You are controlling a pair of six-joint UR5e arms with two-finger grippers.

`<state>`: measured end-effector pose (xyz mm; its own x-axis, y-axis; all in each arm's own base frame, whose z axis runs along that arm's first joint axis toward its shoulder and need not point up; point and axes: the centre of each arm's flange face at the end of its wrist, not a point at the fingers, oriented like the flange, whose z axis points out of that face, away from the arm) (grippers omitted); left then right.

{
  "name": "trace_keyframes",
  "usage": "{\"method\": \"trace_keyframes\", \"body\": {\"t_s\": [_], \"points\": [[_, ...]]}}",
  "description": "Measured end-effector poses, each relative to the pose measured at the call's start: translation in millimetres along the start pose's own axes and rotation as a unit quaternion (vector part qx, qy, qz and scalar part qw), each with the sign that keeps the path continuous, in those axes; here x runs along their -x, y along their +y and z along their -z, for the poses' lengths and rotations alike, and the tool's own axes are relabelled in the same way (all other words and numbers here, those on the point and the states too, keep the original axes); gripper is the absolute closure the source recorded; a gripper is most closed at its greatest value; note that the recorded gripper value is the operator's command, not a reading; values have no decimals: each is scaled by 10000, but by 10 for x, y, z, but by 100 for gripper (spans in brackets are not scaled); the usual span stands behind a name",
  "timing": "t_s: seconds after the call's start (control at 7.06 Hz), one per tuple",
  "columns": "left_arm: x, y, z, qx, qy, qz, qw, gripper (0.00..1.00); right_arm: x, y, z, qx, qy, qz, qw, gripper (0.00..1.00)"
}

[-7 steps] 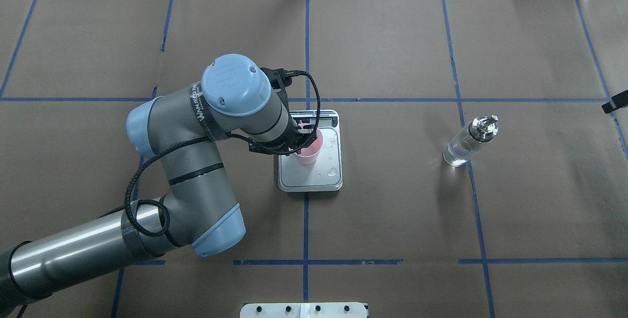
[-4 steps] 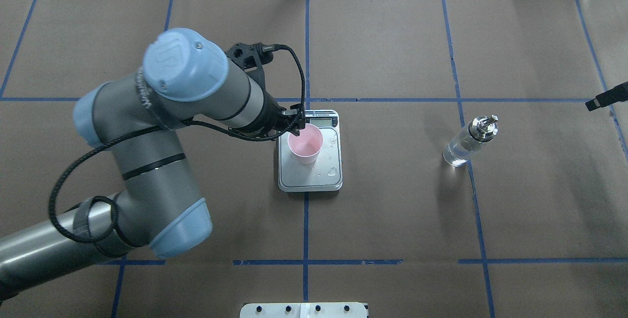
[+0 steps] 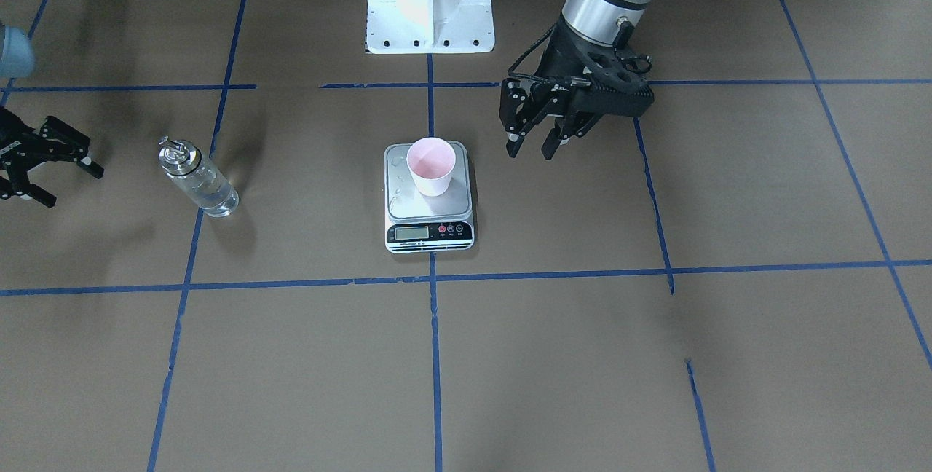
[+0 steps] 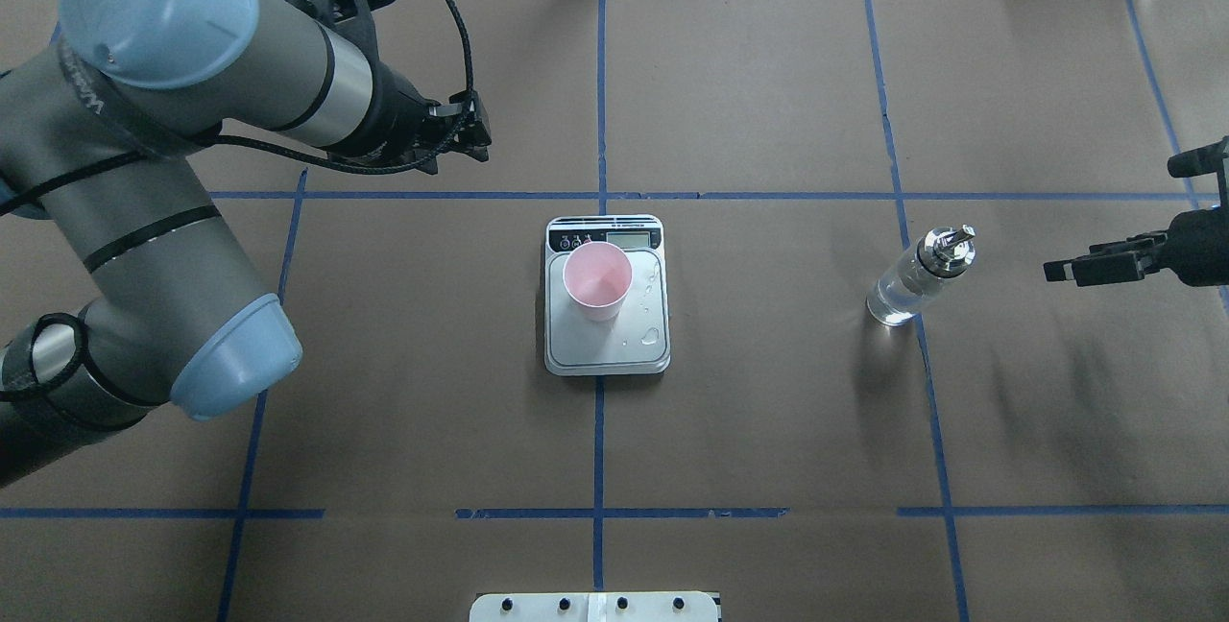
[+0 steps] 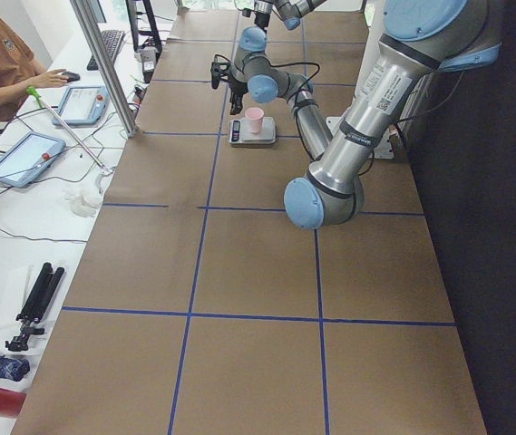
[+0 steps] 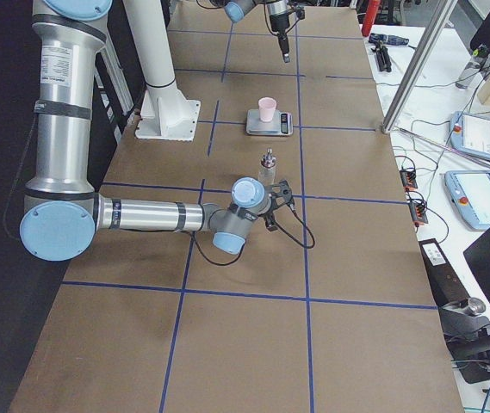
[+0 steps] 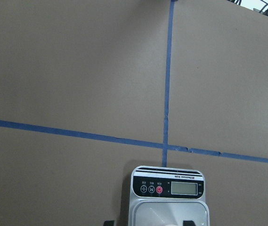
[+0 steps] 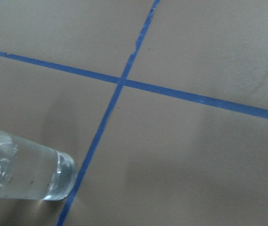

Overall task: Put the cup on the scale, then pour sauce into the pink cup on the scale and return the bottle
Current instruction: 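Withdraw the left gripper from the cup while the right gripper approaches the glass bottle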

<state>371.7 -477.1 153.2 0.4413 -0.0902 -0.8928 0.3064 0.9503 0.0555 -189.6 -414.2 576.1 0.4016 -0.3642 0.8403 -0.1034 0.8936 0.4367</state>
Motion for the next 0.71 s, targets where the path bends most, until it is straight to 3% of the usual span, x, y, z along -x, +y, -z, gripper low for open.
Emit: {"method": "trace_keyframes", "body": {"t_s": [0.28, 0.71], "points": [[17, -14, 28, -20, -3, 4, 10000, 42, 559, 287, -234, -333, -15, 24, 9994, 0], [10, -3, 81, -36, 27, 15, 10000, 43, 1203, 915, -491, -1205, 581, 91, 9910, 0]]}}
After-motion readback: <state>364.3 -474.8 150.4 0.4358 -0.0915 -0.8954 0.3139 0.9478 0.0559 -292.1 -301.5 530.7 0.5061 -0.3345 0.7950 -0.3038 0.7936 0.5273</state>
